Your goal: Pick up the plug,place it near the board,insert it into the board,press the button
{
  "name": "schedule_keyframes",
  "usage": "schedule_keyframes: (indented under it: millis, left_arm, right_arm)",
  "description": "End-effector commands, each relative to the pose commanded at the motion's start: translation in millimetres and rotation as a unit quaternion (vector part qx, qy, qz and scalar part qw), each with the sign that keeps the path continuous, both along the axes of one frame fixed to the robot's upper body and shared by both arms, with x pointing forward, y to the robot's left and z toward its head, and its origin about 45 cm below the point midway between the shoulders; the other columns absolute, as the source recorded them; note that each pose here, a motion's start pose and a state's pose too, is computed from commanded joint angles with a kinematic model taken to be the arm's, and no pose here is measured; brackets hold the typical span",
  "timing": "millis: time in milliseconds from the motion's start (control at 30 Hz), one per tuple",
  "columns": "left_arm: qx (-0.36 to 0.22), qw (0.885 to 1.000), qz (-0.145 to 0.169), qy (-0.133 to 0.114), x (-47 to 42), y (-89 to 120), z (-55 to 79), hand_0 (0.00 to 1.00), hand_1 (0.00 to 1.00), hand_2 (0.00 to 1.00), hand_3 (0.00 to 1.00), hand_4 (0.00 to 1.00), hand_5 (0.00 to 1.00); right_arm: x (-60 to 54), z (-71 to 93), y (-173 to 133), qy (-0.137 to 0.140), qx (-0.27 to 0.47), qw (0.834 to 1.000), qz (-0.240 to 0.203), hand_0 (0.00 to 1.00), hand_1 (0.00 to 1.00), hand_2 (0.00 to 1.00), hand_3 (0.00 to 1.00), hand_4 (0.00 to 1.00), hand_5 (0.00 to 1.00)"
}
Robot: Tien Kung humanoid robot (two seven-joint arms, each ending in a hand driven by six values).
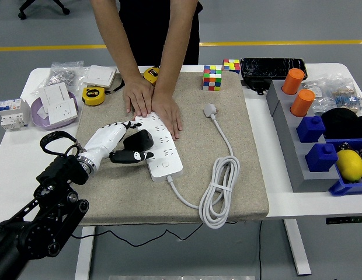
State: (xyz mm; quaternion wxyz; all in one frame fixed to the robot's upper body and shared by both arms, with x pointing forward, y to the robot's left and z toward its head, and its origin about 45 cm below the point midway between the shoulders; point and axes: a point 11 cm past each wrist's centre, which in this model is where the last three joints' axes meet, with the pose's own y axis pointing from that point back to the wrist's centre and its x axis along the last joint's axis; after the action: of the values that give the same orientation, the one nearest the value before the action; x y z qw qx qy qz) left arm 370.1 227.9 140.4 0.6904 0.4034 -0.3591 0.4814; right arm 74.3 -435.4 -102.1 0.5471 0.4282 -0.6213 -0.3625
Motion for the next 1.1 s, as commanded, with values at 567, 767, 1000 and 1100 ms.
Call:
schedule_keyframes:
  millis: [567,767,1000,1100]
  left_arm:
    - [-0.006,1.0,0.001,-0.03,4.2,-14,4.8,0.474,0.546,0.551,0.637,0.998,0.482]
    - [-0.007,0.999,0.019,-0.049,5.9,-8,7.2,0.413,0.388,0.428,0.494,0.946,0.21]
    - [-0.005,0.999,0.025,-0.044,5.4,-5,4.2,0.368,0.337,0.404,0.489,0.803,0.002]
    - [-0.005,0.999,0.025,-0.042,5.8,-6,3.7,0.368,0.337,0.404,0.489,0.803,0.002]
  right_arm:
    - [-1.7,0.0,-1,0.004,-0.001,1.0,0.005,0.824,0.72,0.719,0.762,0.998,0.99]
    - [-2.1,0.2,-2,0.005,-0.002,1.0,0.005,0.824,0.72,0.718,0.761,0.998,0.991]
    - [-2.1,0.1,-1,0.004,-0.002,1.0,0.005,0.823,0.72,0.718,0.762,0.998,0.993]
    - [-1.7,0.2,-1,0.004,-0.002,1.0,0.004,0.823,0.72,0.718,0.762,0.998,0.993]
